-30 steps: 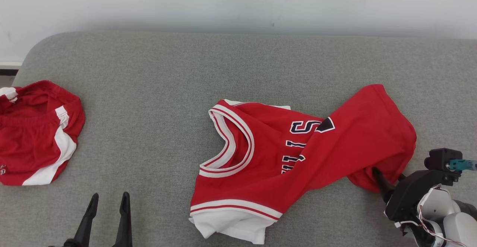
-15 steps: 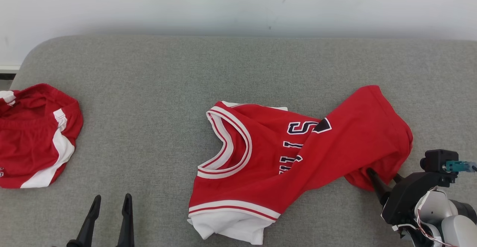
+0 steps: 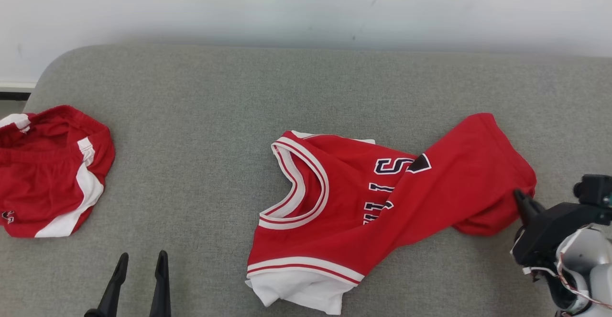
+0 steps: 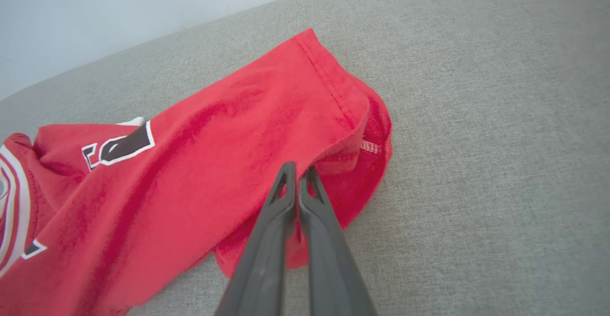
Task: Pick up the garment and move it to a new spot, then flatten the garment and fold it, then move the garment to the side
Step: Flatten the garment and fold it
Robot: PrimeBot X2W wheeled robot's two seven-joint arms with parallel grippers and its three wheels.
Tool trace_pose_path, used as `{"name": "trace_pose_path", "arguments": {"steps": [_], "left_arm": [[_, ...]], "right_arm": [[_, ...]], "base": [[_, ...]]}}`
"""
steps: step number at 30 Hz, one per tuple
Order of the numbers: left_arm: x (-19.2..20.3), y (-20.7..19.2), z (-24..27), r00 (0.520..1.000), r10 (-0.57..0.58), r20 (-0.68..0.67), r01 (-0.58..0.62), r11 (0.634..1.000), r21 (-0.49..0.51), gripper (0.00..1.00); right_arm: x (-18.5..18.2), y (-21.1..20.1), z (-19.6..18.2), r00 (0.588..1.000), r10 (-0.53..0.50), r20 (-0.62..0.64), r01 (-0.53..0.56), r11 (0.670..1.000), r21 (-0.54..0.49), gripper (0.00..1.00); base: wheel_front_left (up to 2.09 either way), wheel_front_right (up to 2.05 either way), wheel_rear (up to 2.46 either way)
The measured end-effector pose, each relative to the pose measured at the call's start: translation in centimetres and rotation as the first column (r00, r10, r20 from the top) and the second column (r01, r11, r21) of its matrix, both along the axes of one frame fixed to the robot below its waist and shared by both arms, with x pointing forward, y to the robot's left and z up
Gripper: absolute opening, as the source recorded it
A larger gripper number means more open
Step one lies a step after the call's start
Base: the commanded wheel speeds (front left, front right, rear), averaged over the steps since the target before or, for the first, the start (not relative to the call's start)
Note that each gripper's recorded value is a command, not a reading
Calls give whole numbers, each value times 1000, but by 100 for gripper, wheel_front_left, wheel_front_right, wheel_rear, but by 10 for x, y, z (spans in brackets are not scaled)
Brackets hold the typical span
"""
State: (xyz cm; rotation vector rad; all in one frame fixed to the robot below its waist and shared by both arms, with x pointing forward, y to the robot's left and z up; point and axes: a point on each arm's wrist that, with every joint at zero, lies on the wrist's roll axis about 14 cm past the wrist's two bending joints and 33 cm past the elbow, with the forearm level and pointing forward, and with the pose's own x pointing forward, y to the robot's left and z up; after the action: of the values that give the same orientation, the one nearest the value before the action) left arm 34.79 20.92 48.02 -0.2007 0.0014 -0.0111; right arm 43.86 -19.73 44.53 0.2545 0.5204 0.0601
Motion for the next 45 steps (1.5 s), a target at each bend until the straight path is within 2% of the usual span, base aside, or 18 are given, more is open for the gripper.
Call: {"name": "trace_pose_path", "arguments": {"steps": [8, 12, 16, 18, 22, 23, 24, 29, 34, 37, 41, 45], "left_arm": [[-5, -4, 4, 1000, -10, 15, 10, 1000, -8, 100], [-7, -7, 7, 1000, -18, 23, 18, 1000, -10, 100], [-11, -9, 7, 999, -25, 24, 25, 1000, -13, 100], [-11, -10, 8, 999, -27, 27, 27, 1000, -14, 100], [-11, -11, 8, 999, -31, 27, 31, 999, -18, 100], [-11, -12, 8, 999, -33, 26, 34, 999, -18, 100], [-10, -13, 7, 999, -35, 25, 35, 999, -18, 100], [-11, -13, 7, 999, -39, 23, 39, 999, -16, 100], [-12, -13, 9, 999, -38, 29, 38, 999, -14, 100], [-11, -13, 9, 999, -40, 31, 41, 999, -15, 100], [-11, -17, 9, 998, -47, 30, 48, 999, -21, 100], [-12, -21, 8, 998, -55, 29, 56, 998, -28, 100]], "right_arm": [[0, -23, 74, 974, -67, 217, 68, 998, 2, 0], [-17, -38, 88, 969, -100, 226, 103, 995, -1, 0], [-33, -62, 105, 947, -177, 266, 183, 983, 2, 0], [-43, -77, 101, 944, -222, 245, 231, 973, -11, 0], [-72, -103, 47, 951, -302, 61, 306, 948, -82, 0], [-78, -107, 34, 950, -313, 16, 313, 944, -105, 4], [-83, -111, 23, 945, -328, -16, 324, 938, -121, 100], [-99, -132, -9, 915, -399, -61, 381, 904, -196, 100], [-90, -133, -1, 917, -394, 61, 397, 889, -227, 100], [-79, -118, 10, 928, -343, 148, 368, 905, -214, 100], [-69, -80, 24, 941, -232, 247, 281, 942, -183, 100], [-70, -40, 37, 934, -117, 338, 182, 969, -167, 100]], "base": [[0, 0, 0], [0, 0, 0], [0, 0, 0], [0, 0, 0], [0, 0, 0], [0, 0, 0], [0, 0, 0], [0, 0, 0], [0, 0, 0], [0, 0, 0], [0, 0, 0], [0, 0, 0]]}}
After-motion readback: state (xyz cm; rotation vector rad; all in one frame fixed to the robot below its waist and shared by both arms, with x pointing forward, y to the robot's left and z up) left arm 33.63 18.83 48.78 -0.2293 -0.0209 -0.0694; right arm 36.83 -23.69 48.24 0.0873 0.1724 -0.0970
